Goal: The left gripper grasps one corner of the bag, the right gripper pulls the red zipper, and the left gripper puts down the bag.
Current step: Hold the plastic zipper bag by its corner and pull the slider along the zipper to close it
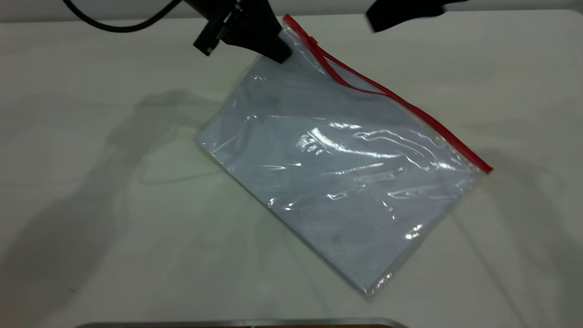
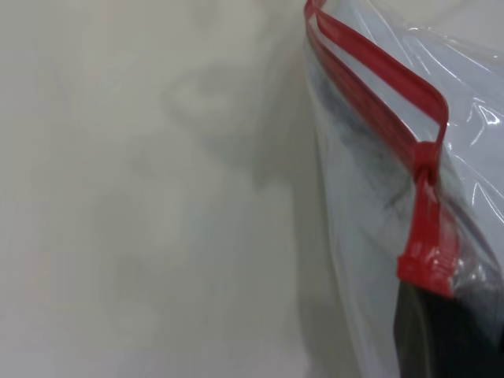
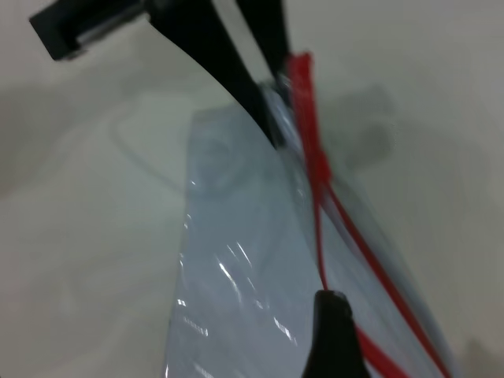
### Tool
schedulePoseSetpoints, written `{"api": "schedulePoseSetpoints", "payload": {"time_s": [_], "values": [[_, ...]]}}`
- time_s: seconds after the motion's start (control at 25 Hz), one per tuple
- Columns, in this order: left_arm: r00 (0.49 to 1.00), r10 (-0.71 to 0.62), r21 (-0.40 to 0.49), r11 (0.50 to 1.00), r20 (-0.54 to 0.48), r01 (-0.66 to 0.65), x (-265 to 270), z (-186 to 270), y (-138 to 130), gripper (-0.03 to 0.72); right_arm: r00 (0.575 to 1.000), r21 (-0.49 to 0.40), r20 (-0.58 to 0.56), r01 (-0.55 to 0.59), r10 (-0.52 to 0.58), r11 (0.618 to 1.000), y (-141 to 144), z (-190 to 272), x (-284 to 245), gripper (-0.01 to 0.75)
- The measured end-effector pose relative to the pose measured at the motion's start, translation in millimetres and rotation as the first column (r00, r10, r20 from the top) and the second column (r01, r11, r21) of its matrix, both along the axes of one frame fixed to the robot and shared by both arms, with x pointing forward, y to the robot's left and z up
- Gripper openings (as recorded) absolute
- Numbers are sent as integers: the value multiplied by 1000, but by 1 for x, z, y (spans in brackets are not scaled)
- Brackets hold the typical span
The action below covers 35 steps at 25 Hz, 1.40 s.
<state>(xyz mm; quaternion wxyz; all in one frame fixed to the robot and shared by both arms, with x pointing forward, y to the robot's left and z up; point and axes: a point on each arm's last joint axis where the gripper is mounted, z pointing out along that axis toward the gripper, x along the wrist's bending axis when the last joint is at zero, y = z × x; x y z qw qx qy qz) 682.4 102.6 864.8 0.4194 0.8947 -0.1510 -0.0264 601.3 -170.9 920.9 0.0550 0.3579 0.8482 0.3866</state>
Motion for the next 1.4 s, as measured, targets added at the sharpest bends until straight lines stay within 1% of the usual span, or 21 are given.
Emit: {"api": "schedulePoseSetpoints", "payload": {"time_s": [0.16,0.32,0.56,0.84,0.96,1.0,1.08,1.28,1.36,1.4], "values": [[1000,-20,0,1000,-1,20,-4,0,-8,53,999,37,-31,-38,39,999,7,-18,5,578],[999,-37,0,999,-2,37,-7,0,-15,53,997,62,-47,-53,56,997,9,-30,5,578],[999,-51,-4,999,-1,51,-11,0,-25,53,998,102,-36,-52,55,993,11,-28,6,578],[1000,-22,-59,998,-7,21,-13,3,-37,53,997,123,-40,-56,62,991,13,-27,5,571],[1000,-20,-62,998,-6,20,-13,3,-38,53,997,123,-40,-56,61,991,13,-27,5,530],[1000,-20,-62,998,-6,19,-13,3,-38,53,997,122,-40,-55,61,991,13,-27,5,506],[1000,-20,-61,998,-7,19,-13,3,-38,53,997,121,-39,-54,59,991,13,-27,6,451],[1000,-10,-76,997,-12,9,-13,4,-39,53,998,120,-39,-53,58,991,12,-27,6,272],[1000,-7,-81,997,-13,6,-12,4,-39,53,998,114,-37,-49,53,992,12,-27,6,225],[1000,-6,-82,997,-14,5,-12,4,-39,53,998,109,-36,-45,49,993,12,-28,6,216]]}}
